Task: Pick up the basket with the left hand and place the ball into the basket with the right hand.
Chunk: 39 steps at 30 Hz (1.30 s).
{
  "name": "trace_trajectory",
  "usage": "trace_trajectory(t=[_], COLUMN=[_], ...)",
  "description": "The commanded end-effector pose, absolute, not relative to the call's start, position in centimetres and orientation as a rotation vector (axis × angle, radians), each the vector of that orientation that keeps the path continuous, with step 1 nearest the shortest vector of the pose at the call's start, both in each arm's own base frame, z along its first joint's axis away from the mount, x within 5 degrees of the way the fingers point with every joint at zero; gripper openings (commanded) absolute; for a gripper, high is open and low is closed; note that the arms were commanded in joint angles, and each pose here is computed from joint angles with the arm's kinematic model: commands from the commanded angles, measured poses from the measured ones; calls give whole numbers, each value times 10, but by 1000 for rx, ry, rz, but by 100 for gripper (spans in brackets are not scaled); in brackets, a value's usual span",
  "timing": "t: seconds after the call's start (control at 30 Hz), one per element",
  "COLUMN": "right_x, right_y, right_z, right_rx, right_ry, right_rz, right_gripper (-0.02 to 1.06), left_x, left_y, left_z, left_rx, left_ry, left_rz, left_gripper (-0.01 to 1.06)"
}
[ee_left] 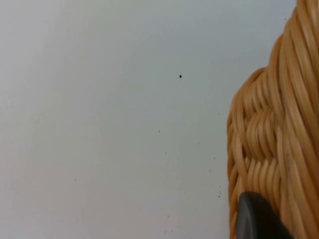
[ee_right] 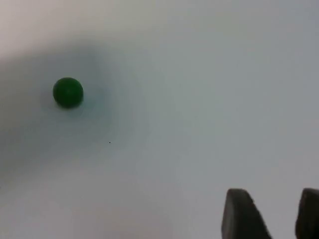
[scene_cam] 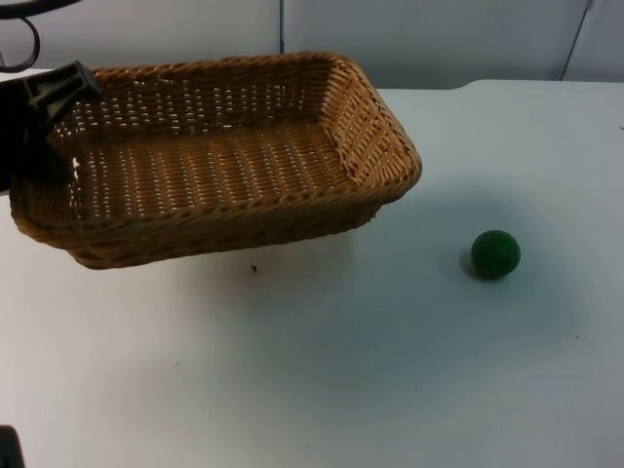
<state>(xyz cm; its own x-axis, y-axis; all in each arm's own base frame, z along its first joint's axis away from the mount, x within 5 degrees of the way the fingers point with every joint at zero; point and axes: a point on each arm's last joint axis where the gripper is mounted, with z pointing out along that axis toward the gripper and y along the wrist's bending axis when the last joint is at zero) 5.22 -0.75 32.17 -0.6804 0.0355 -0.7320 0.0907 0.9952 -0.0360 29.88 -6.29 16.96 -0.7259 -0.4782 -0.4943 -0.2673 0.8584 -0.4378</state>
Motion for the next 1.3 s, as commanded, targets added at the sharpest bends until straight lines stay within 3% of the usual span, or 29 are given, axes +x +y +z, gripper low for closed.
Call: trace_trajectory(t=[0.0, 0.07, 0.17, 0.43, 0.8, 1.27], right_x=[66, 87, 110, 193, 258, 310], right_y=[-9, -11, -12, 0, 66, 95], right_z=[330, 333, 329, 277, 215, 147], right_rx=[87, 84, 80, 85, -71, -149], right_ry=[2342, 2390, 2437, 2665, 2649, 2634], right_rz=[-100, -114, -108, -43, 104, 140], right_gripper=[45, 53, 57, 80, 81, 81], left_x=[299, 299, 299, 299, 299, 299], left_y=[-63, -63, -63, -63, -63, -63], left_z=[175, 175, 175, 175, 175, 175], left_rx=[-566, -566, -566, -566, -566, -566], left_ry=[2387, 2387, 2387, 2387, 2387, 2387], left_rz=[-468, -468, -468, -468, -468, -468], left_gripper=[0, 0, 0, 0, 0, 0])
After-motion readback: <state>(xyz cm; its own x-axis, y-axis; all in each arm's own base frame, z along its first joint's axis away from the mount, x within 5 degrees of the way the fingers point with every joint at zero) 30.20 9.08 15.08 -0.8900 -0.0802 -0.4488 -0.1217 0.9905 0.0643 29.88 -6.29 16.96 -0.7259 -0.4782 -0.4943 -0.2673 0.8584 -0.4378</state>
